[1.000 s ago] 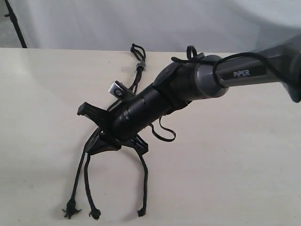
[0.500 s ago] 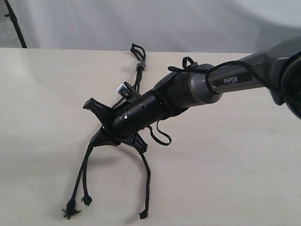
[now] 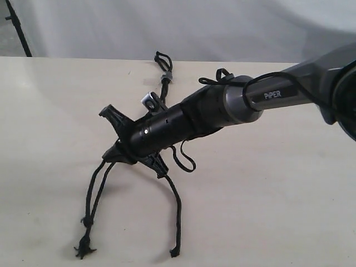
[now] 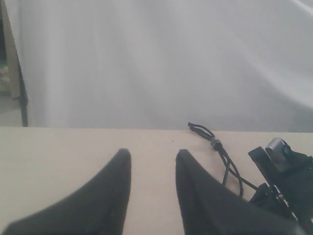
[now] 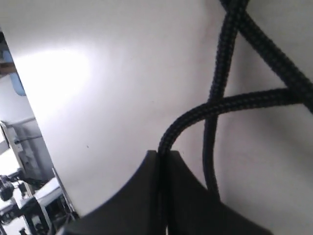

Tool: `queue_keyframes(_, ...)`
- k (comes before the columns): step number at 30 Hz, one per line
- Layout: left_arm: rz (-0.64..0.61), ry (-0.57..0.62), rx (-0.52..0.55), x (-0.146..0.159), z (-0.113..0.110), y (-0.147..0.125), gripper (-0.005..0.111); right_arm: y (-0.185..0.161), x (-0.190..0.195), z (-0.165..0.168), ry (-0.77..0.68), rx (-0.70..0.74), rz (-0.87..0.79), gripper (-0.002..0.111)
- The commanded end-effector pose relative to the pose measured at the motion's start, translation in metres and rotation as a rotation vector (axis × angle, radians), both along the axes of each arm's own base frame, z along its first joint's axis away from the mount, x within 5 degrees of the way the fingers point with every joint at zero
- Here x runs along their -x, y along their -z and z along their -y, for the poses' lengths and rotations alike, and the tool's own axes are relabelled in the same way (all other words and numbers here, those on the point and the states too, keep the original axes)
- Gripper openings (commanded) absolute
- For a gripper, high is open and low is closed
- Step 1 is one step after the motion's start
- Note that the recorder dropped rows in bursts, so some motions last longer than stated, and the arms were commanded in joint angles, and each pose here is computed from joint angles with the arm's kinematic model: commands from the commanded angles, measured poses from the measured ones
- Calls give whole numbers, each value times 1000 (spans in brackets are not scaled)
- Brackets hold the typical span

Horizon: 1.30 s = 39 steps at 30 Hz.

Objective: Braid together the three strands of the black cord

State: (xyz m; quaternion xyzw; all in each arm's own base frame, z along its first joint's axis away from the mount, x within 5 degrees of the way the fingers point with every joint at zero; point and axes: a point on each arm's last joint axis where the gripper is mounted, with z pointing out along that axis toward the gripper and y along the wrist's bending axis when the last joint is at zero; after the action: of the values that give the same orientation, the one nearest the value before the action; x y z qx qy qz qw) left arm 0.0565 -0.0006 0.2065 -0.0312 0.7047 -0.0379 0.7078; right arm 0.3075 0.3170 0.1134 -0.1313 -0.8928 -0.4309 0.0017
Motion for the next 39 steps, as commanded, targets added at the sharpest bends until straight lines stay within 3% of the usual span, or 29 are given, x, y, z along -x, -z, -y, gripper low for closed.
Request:
queue_keyframes(1,10,5,-2,0,0,0,31,-2,-12,2,125,-14,26,0)
queue_keyframes(10,10,5,-2,0,0,0,31,3,-27,14,283,103,117,0)
queue_keyframes(18,10,5,-2,0,0,0,31,2,-42,25,280,224,299,0)
queue_keyframes(28,10,5,-2,0,0,0,31,-20,-90,73,220,104,312,0)
queue_keyframes(36,10,5,-2,0,0,0,31,-18,-62,32,89,150,373,1)
queue_keyframes(39,10,5,-2,0,0,0,31,-16,-49,16,22,222,460,8)
